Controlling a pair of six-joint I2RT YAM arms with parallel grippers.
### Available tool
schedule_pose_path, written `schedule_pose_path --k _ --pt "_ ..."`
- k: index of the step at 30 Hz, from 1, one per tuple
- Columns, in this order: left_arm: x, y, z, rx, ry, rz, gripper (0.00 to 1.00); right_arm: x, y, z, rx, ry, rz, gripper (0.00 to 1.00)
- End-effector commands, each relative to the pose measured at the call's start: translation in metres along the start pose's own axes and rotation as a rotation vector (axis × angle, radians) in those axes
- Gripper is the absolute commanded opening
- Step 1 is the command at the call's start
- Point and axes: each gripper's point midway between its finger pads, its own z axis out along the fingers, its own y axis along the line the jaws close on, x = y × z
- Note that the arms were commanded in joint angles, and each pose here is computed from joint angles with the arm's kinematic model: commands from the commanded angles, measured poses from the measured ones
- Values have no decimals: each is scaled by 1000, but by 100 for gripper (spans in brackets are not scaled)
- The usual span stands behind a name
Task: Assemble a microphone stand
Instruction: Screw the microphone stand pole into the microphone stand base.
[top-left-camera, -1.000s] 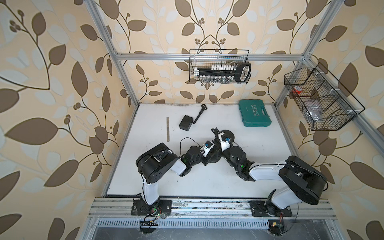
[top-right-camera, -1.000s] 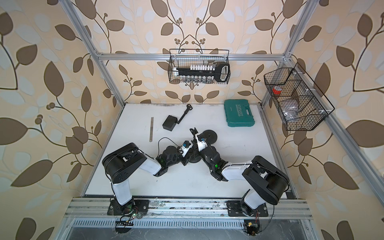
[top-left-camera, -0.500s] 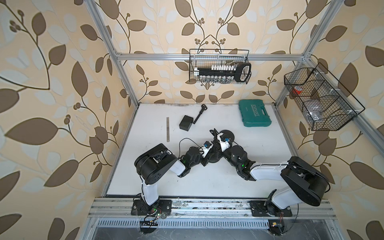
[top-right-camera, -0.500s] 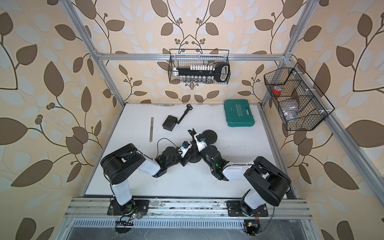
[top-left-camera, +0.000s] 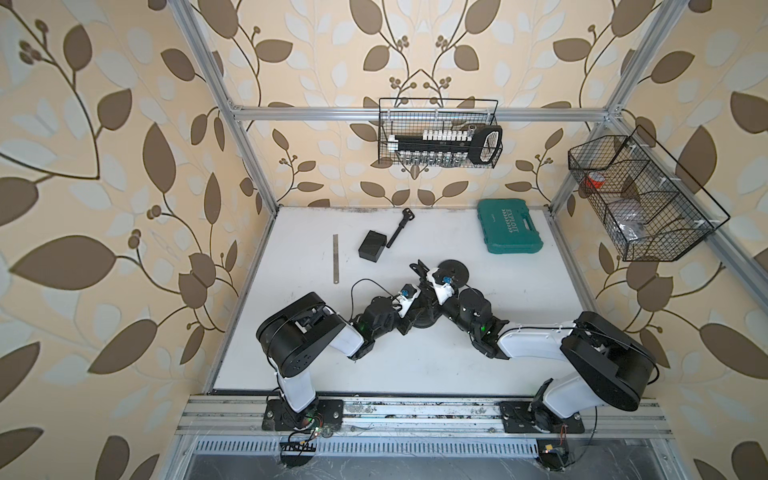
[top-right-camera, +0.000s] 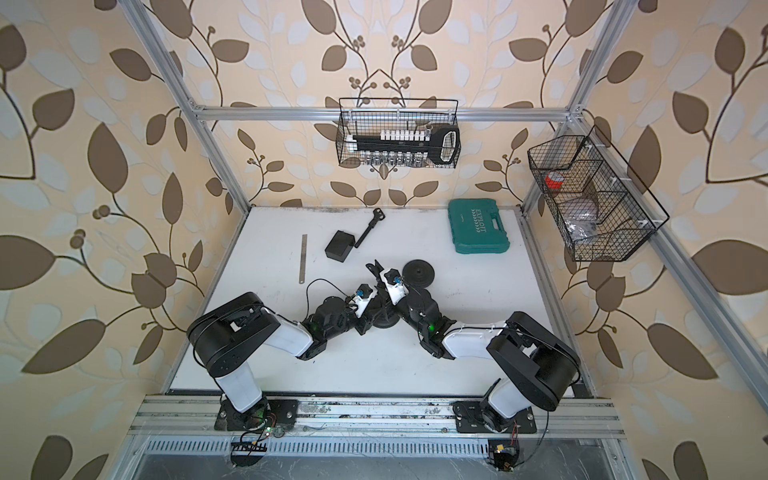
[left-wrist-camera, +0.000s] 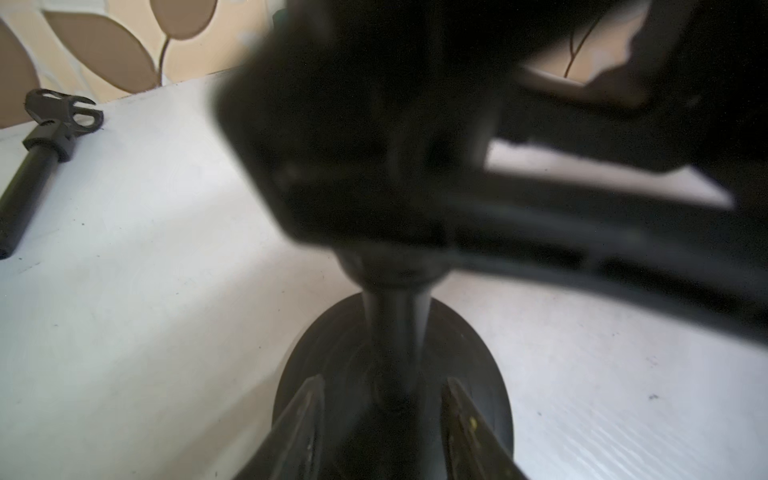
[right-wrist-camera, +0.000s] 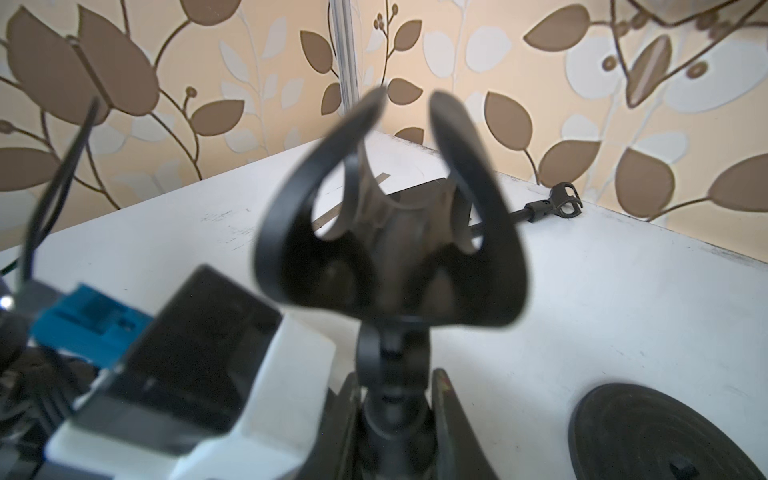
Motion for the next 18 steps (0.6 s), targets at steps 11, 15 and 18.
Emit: schedule_pose_path --k 11,15,18 --pt "-63 0 -14 -3 -213 15 47 72 40 -19 -245 273 49 0" --pt "-55 2 -15 -12 -198 6 47 74 40 -18 -253 287 43 0" --pt "-46 3 -17 -18 -187 3 48 78 43 -17 -265 295 44 0"
